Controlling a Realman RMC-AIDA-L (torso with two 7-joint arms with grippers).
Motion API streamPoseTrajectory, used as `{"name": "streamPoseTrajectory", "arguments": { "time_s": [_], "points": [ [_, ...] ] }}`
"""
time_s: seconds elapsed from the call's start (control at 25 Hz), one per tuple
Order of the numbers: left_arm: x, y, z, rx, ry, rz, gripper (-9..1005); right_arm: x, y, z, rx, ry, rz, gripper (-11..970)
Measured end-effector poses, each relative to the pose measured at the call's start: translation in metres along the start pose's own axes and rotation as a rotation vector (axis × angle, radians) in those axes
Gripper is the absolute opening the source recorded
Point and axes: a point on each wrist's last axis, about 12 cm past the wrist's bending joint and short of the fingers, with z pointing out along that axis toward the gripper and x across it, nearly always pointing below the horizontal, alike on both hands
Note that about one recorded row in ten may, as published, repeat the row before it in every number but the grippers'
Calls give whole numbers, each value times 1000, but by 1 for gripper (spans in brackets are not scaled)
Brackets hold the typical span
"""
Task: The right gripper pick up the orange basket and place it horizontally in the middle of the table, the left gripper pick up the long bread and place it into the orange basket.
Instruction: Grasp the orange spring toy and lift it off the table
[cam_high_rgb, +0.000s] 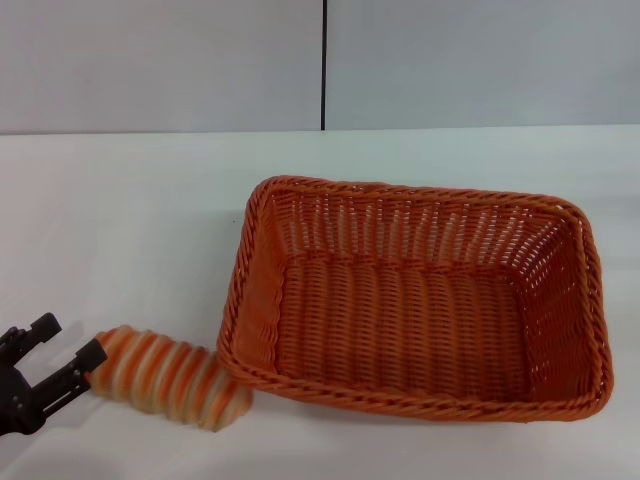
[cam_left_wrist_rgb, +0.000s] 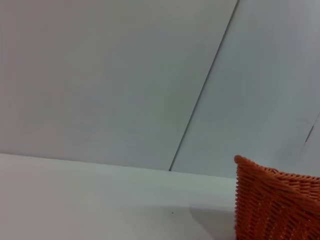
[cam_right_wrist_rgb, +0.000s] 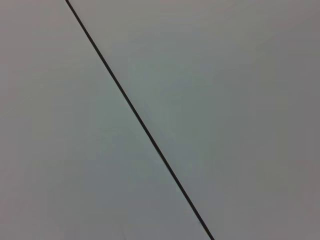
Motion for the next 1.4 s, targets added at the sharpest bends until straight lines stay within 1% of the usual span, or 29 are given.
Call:
{"name": "streamPoseTrajectory", "arguments": {
  "time_s": [0.24, 0.76, 1.4],
  "points": [
    [1, 0, 0, -2, 6, -4, 828, 0, 1, -1, -4, -1, 6, 718],
    [13, 0, 7, -21, 71, -30, 828, 4, 3, -1, -10, 12, 7, 719],
    [14, -2, 12, 2, 87, -36, 827, 6, 4, -1, -20, 27, 3, 719]
  ]
}}
